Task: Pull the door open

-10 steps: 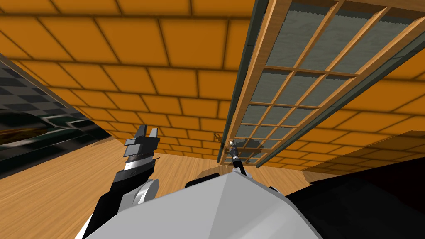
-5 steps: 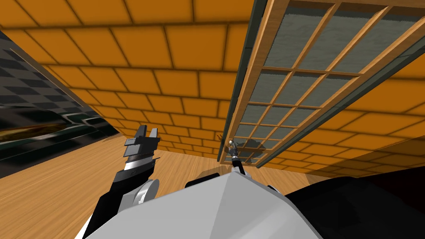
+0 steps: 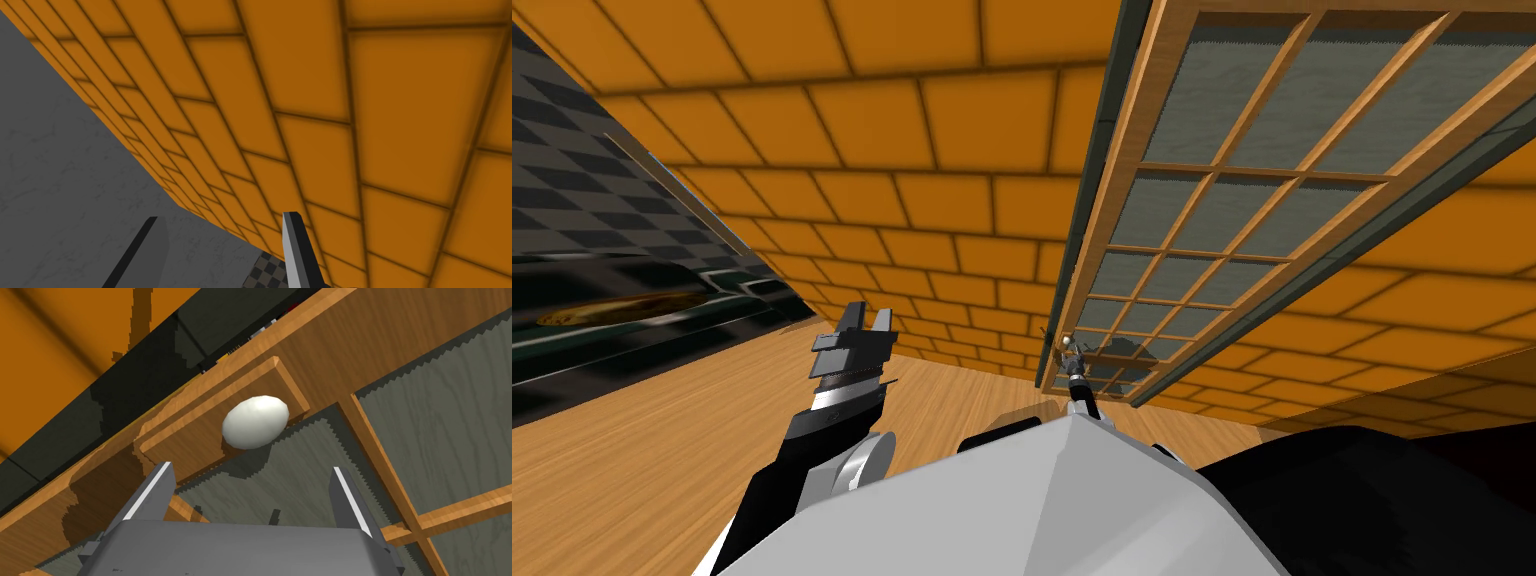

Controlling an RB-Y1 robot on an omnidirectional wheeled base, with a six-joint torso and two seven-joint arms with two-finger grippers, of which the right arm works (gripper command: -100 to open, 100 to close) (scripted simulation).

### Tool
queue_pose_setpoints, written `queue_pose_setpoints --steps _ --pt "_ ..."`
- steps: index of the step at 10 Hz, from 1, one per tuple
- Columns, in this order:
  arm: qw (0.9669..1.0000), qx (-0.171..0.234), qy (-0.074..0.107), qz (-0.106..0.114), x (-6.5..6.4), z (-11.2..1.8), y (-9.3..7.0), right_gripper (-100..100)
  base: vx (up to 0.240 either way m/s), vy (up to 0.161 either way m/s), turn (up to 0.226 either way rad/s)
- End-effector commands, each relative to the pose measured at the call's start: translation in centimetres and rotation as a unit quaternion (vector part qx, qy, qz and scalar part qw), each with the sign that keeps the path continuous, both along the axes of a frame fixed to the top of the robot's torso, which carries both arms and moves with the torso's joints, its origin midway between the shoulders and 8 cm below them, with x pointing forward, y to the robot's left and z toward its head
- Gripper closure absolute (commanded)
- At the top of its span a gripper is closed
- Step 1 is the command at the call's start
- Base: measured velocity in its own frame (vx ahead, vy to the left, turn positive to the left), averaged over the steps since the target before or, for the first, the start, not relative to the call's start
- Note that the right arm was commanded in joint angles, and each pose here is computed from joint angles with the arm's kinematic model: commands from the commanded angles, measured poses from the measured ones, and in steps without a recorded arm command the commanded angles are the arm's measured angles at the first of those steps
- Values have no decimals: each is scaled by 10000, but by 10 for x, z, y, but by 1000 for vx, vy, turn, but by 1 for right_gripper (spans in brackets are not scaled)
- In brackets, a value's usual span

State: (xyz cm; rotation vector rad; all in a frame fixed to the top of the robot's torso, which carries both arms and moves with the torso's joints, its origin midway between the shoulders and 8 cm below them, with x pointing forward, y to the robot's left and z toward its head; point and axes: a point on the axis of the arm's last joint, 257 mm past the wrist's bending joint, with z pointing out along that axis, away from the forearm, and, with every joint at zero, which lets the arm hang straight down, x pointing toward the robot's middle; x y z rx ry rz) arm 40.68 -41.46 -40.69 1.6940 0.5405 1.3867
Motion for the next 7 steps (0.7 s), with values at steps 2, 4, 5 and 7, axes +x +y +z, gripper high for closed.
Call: queue_pose_setpoints --steps 2,4,5,7 --pt "9985 492 -211 -87 3 1 2 -100 -65 -21 104" --pt "9961 805 -342 -128 5 2 3 -100 -59 -31 49" --pt "9959 826 -350 -128 5 2 3 -100 -43 -26 39" --pt "9903 1261 -544 -206 7 3 5 -100 -65 -29 98"
